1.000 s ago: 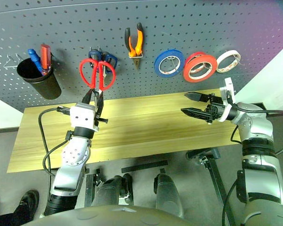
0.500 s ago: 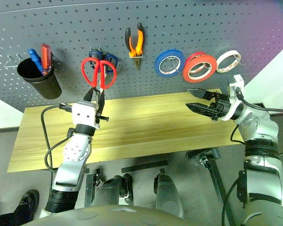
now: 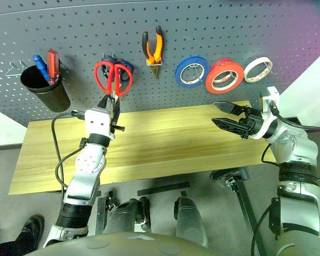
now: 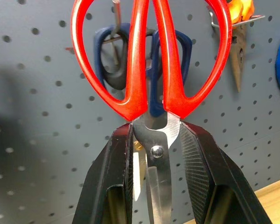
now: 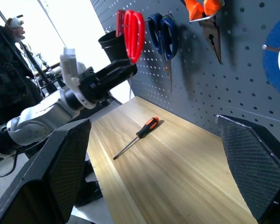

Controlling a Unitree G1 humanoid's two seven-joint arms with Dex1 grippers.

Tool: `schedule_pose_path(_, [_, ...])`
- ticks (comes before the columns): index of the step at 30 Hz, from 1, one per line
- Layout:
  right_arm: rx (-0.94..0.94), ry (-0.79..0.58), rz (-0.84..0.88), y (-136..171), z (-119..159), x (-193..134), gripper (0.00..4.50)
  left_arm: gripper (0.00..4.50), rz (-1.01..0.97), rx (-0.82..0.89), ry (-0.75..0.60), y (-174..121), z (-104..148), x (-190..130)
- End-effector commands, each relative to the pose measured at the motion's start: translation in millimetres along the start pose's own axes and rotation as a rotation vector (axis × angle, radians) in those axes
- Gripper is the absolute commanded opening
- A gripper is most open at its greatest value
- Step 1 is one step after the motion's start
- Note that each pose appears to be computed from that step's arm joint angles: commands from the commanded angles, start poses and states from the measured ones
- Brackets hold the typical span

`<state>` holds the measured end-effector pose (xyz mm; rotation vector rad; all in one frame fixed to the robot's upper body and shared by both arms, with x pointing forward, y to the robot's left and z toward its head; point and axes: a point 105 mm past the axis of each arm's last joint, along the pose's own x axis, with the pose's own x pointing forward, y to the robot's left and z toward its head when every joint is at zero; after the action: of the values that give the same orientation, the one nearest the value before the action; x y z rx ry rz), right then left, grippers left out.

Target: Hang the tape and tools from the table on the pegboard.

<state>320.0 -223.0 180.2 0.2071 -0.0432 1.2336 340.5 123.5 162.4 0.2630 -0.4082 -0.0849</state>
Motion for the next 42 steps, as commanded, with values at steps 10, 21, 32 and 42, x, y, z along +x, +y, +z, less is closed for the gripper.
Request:
schedule_pose_path(10, [-0.041,-0.032,-0.005,4.8,13.0,-1.4,4.50,1.10,0.016,-0.040,0.022,1.7,-13.7,15.5])
schedule_pose_path(21, [-0.035,-0.035,-0.016,4.5,13.7,-2.0,4.50,4.47,0.037,-0.058,0.049,3.7,-20.4,17.7])
schedule_pose_path(32, [-0.030,-0.025,-0.016,4.0,13.1,-1.2,4.50,4.47,-0.093,-0.123,0.039,-8.9,-18.5,-7.9])
schedule_pose_path(42, [-0.037,0.004,0.047,10.6,9.2,5.0,4.50,4.47,-0.101,-0.081,0.123,6.3,-33.5,-35.6])
